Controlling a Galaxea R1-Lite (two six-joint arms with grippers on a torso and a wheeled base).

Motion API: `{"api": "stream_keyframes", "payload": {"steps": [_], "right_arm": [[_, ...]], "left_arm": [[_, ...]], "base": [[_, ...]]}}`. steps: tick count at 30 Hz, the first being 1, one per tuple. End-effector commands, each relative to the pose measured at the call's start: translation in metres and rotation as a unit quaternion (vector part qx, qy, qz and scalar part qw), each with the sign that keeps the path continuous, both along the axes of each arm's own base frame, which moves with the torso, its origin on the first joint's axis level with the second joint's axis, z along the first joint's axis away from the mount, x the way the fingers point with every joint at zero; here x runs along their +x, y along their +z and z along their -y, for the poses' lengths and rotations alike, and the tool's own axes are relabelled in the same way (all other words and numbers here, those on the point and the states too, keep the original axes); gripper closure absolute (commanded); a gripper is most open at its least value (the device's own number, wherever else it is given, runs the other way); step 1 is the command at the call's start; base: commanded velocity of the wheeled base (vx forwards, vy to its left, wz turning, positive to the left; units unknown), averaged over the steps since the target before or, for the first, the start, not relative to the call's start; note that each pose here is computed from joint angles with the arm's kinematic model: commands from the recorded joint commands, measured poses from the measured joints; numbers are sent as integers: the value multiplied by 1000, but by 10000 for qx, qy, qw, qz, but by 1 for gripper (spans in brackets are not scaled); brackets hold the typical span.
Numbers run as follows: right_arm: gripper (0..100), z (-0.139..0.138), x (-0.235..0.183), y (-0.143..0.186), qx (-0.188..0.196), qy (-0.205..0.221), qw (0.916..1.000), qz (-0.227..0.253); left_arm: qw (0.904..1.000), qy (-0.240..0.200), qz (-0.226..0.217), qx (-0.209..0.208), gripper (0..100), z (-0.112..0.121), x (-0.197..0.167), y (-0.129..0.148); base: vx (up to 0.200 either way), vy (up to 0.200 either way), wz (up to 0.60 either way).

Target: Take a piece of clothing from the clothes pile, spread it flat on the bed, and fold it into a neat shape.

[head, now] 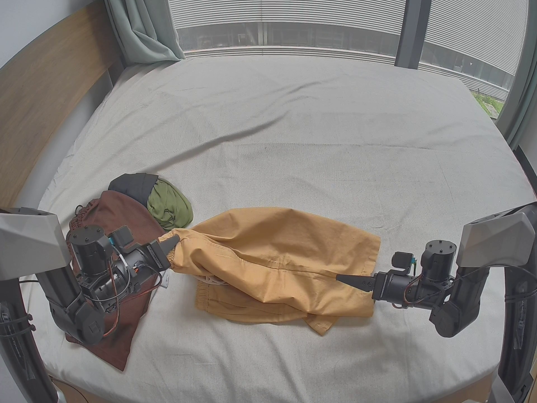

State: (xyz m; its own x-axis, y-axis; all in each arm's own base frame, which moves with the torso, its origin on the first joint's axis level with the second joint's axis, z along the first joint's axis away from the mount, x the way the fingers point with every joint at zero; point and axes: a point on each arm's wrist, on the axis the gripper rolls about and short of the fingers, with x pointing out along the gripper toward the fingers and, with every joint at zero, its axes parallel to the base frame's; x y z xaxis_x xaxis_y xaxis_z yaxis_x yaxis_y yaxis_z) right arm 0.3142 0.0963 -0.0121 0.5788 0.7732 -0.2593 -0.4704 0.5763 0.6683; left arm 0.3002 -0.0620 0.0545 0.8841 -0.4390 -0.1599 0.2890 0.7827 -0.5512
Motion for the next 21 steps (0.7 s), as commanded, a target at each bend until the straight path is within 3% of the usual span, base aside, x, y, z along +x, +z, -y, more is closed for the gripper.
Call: {"api": "stream_keyframes", "payload": {"steps": [1,21], "right_arm": [[0,-5,0,-5,-17,59,10000,-37],[0,-5,4,-15,-75,2,9999,-82]], "left_arm": [[10000,1,19,-6,100,0,0,1],[10000,-22,19,-6,100,1,0,1]], "base": [[0,0,0],[0,0,0]]}}
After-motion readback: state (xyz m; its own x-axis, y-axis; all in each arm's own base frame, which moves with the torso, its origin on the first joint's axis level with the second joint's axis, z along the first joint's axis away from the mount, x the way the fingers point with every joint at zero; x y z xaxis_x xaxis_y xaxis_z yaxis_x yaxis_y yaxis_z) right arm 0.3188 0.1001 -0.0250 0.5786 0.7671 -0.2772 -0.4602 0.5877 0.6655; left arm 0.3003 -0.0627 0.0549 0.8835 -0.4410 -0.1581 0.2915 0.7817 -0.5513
